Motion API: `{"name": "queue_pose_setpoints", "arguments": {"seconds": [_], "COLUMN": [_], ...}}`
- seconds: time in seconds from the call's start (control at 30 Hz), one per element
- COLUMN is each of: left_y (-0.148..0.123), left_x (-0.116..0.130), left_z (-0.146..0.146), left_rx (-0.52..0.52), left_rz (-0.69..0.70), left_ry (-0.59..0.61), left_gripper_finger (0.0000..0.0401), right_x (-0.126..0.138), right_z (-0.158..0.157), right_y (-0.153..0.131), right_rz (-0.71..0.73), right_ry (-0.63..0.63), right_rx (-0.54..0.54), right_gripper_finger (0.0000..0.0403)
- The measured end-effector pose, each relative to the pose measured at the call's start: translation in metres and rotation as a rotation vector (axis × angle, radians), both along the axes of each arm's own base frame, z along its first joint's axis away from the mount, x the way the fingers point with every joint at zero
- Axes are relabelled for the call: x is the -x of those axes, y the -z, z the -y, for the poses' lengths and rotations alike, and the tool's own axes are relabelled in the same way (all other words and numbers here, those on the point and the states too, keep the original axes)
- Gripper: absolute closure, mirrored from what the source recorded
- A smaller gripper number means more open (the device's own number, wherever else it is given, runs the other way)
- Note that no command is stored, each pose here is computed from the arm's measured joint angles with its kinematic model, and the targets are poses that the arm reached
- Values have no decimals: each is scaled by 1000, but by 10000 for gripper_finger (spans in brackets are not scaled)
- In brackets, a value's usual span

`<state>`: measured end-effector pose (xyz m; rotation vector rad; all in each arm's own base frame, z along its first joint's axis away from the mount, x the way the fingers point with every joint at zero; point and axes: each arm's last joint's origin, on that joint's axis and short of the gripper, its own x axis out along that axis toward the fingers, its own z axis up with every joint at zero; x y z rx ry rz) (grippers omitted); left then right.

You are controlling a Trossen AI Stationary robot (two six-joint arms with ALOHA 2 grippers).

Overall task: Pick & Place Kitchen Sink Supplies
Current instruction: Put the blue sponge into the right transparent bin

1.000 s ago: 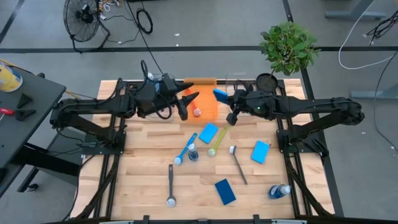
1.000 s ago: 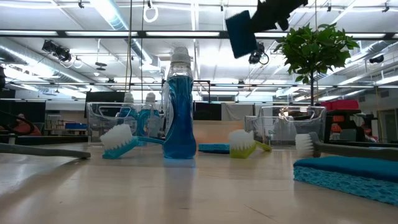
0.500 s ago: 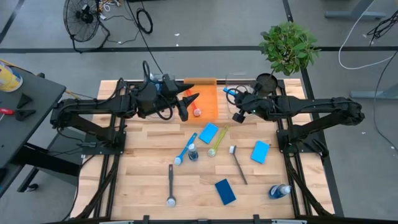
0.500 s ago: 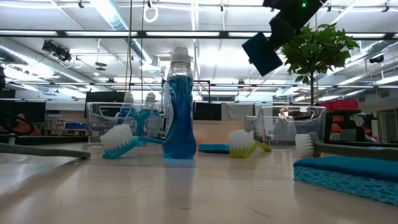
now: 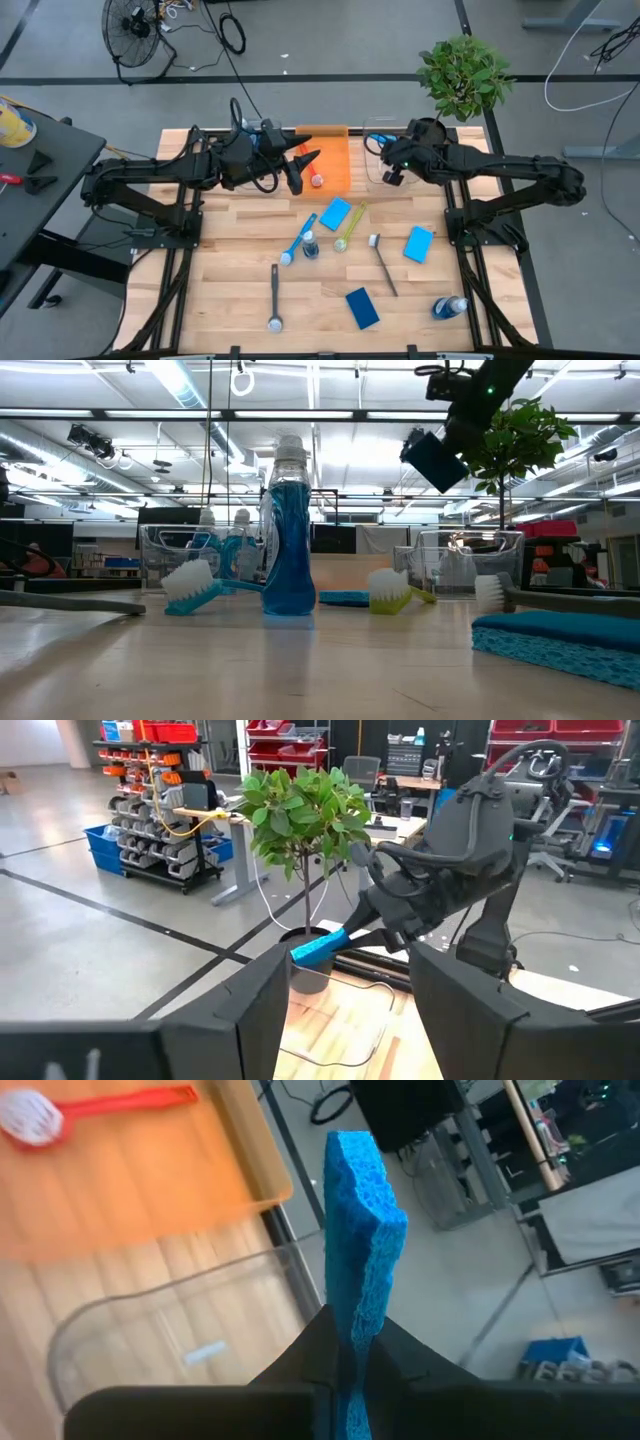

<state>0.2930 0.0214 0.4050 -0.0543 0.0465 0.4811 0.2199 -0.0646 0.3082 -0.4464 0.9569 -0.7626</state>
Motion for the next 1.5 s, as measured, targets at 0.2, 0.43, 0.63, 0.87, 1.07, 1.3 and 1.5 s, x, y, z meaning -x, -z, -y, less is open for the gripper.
{"name": "queue_pose_setpoints", "arguments": {"seconds": [0.2,0.43,0.63,0.87,1.07,1.3,1.5], "left_y": [0,0,0,0,2,5,6], "left_x": [0,0,0,0,0,0,1], "left_z": [-1,-1,-1,-1,-1,-1,-1], "left_rx": [-1,-2,-2,-2,-2,0,0], "left_rz": [-3,-4,-4,-6,-24,-59,-65], "left_ry": [-4,-4,-4,-4,-4,-5,-4], "left_gripper_finger": [192,192,192,192,192,192,192], "right_x": [3,6,1,-12,-20,-18,-7], "right_z": [9,17,25,37,48,64,81], "right_y": [0,0,8,28,46,60,63], "right_rz": [-57,-75,-107,-196,-230,-187,-100], "right_ry": [-1,23,44,71,115,164,270], "right_rx": [26,31,15,-16,-72,-235,-360], "right_gripper_finger": [373,373,373,373,373,373,373]}}
